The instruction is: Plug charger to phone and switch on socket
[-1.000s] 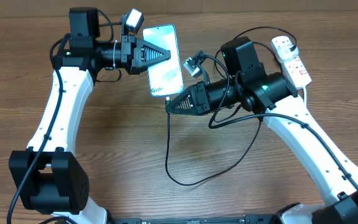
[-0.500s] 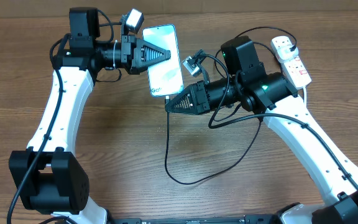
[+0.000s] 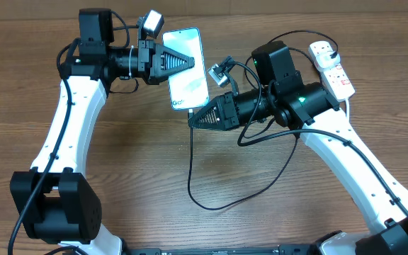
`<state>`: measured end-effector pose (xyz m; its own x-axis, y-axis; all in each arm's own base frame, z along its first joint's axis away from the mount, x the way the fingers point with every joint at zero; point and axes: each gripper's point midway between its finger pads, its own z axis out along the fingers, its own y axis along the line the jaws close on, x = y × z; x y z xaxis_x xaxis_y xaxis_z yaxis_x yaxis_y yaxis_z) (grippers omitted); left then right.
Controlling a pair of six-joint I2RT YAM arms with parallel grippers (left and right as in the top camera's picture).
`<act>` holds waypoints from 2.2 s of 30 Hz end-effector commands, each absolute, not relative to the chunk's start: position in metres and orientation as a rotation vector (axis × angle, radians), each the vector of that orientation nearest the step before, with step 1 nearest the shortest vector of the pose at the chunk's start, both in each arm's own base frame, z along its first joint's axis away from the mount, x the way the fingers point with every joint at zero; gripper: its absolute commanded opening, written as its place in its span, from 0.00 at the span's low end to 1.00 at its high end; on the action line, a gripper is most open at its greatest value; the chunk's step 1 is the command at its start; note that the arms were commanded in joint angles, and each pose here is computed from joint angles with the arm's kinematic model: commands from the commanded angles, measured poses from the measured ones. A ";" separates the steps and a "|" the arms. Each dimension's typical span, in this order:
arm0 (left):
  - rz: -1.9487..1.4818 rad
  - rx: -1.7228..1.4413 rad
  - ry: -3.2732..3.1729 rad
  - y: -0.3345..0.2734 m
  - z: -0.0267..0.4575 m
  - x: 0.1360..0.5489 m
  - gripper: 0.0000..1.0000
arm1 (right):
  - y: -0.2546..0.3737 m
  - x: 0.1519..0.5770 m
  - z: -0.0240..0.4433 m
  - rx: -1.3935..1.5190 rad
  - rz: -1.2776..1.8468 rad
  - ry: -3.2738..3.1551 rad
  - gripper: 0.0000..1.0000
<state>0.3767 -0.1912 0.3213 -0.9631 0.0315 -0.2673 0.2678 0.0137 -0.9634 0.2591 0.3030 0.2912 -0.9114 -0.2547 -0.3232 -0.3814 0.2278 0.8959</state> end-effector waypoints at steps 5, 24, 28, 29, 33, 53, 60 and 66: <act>-2.103 0.385 2.065 -0.193 0.329 0.370 0.04 | 0.305 0.259 0.297 -0.628 1.796 2.365 0.04; -2.103 0.385 2.065 -0.193 0.329 0.370 0.04 | 0.304 0.261 0.295 -0.619 1.778 2.372 0.04; -2.102 0.386 2.065 -0.193 0.329 0.370 0.04 | 0.304 0.261 0.295 -0.619 1.778 2.372 0.04; -2.102 0.386 2.065 -0.193 0.329 0.370 0.04 | 0.304 0.261 0.295 -0.620 1.778 2.372 0.04; -2.102 0.386 2.065 -0.193 0.329 0.370 0.04 | 0.305 0.261 0.295 -0.622 1.777 2.368 0.04; -2.097 0.397 2.058 -0.193 0.329 0.370 0.04 | 0.299 0.268 0.295 -0.592 1.768 2.367 0.05; -2.097 0.396 2.059 -0.193 0.329 0.370 0.04 | 0.299 0.268 0.293 -0.589 1.770 2.373 0.05; -2.097 0.396 2.059 -0.193 0.329 0.370 0.04 | 0.301 0.270 0.286 -0.579 1.775 2.395 0.05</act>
